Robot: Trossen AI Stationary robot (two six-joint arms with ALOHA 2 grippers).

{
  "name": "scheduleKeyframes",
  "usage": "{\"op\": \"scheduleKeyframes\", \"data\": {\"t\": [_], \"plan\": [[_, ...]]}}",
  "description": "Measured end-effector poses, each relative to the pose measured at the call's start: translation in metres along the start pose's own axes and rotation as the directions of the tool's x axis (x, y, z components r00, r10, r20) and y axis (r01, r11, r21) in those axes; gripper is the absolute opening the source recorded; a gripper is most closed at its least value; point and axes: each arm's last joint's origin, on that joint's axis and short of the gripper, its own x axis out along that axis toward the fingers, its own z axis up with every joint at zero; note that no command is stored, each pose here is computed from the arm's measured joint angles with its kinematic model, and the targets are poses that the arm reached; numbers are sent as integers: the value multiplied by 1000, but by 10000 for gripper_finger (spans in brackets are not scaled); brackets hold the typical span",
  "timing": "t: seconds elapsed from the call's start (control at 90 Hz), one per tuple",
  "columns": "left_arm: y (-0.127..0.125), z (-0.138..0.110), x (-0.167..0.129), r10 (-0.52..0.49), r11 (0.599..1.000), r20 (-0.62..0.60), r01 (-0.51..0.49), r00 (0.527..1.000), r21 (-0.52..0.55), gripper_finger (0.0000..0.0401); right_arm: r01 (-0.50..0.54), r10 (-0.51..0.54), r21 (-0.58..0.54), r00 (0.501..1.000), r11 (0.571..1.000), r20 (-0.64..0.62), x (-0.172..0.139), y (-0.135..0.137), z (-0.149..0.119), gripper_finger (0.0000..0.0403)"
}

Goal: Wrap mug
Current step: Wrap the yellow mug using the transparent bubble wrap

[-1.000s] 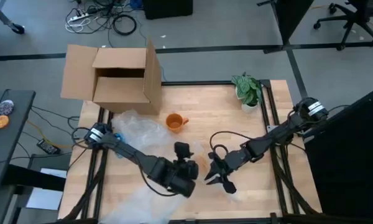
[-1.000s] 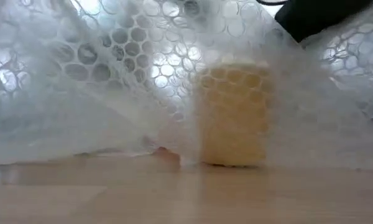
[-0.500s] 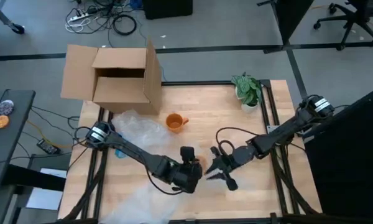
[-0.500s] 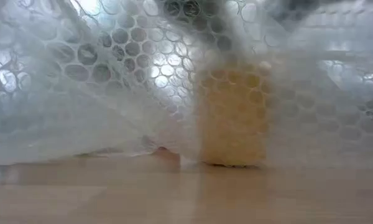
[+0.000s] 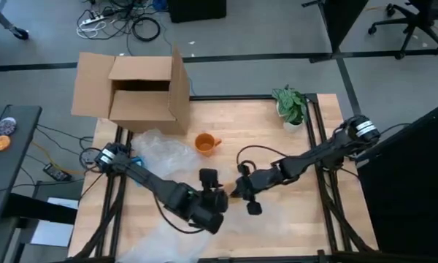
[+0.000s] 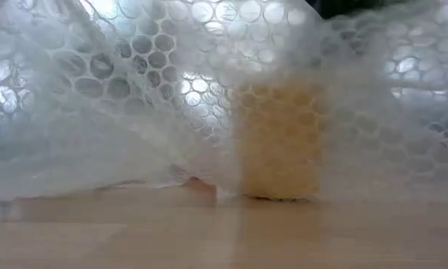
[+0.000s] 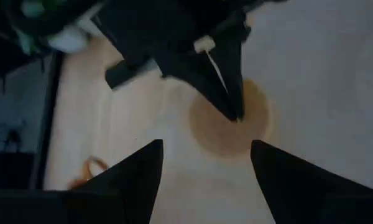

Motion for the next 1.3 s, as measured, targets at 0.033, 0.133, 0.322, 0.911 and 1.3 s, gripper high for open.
{"op": "scheduleKeyframes", "data": {"t": [0.033, 0.133, 0.322, 0.911, 1.3], "plan": [[-3, -4, -2, -1, 1000, -13, 0, 1000, -16, 229, 6, -6, -7, 1000, 1000, -30, 2, 1, 4, 2], [-16, -22, 4, 12, 1000, -65, -13, 998, -28, 229, 34, -38, -31, 992, 999, -124, 8, 3, 14, 1], [-30, -62, 37, 116, 993, -164, -121, 980, -19, 229, 78, -88, -44, 944, 996, -318, 22, 1, 26, 0], [-31, -88, 140, -104, 976, 135, 127, 985, -179, 229, 58, -39, 13, 809, 998, -586, 49, -16, 22, 0], [-30, -93, 140, -95, 983, 78, 106, 992, -151, 229, 62, -18, 71, 865, 995, -502, -10, -14, 53, 0]]}}
